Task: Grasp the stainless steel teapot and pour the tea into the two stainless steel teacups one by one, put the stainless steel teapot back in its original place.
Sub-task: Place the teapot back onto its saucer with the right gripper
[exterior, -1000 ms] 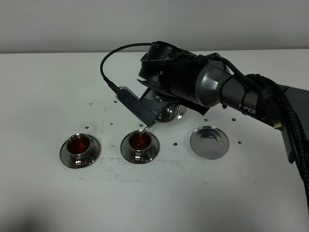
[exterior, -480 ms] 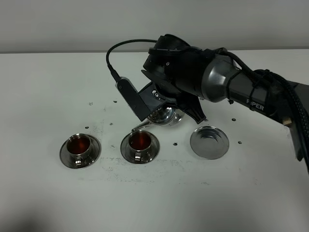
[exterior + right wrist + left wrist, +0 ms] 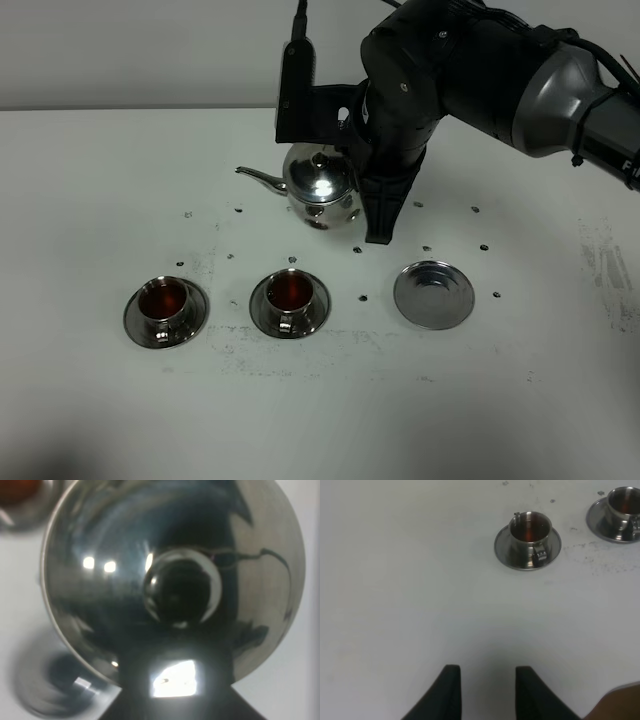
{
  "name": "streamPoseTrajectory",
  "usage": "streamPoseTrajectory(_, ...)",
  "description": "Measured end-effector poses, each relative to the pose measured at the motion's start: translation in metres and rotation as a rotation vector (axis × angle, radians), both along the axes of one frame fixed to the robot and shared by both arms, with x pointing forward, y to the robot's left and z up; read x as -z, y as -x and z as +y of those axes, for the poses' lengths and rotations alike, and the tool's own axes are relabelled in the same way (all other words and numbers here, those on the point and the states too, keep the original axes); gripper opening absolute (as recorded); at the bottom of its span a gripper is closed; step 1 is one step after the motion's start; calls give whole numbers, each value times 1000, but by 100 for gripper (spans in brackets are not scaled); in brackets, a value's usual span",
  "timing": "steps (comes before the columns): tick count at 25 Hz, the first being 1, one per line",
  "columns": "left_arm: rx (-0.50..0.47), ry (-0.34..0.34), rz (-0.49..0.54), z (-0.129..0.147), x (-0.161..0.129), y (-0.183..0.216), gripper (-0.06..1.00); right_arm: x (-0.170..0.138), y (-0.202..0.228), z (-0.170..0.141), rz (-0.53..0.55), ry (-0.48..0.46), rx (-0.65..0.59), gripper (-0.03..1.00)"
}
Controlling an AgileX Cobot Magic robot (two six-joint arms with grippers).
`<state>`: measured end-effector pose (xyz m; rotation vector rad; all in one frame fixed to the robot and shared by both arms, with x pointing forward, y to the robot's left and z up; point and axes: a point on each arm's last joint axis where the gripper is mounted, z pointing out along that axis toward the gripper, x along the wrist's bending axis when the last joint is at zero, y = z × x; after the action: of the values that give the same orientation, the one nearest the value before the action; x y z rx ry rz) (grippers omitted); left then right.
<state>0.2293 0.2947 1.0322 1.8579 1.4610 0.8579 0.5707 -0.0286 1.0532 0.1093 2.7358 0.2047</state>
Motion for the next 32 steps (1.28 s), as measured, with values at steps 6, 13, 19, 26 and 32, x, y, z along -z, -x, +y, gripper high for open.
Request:
streamPoseTrajectory(6, 0, 0, 0, 0, 0, 0, 27, 14, -7, -2, 100, -107, 221, 19)
streamPoseTrajectory(13, 0, 0, 0, 0, 0, 0, 27, 46, -23, -6, 167, -110, 318, 19)
streamPoseTrajectory(19, 0, 0, 0, 0, 0, 0, 27, 72, -32, -1, 197, -125, 334, 19)
streamPoseTrajectory(26, 0, 0, 0, 0, 0, 0, 27, 100, -40, 2, 225, -132, 351, 19)
streamPoseTrajectory(32, 0, 0, 0, 0, 0, 0, 27, 95, -41, 2, 203, -145, 347, 19)
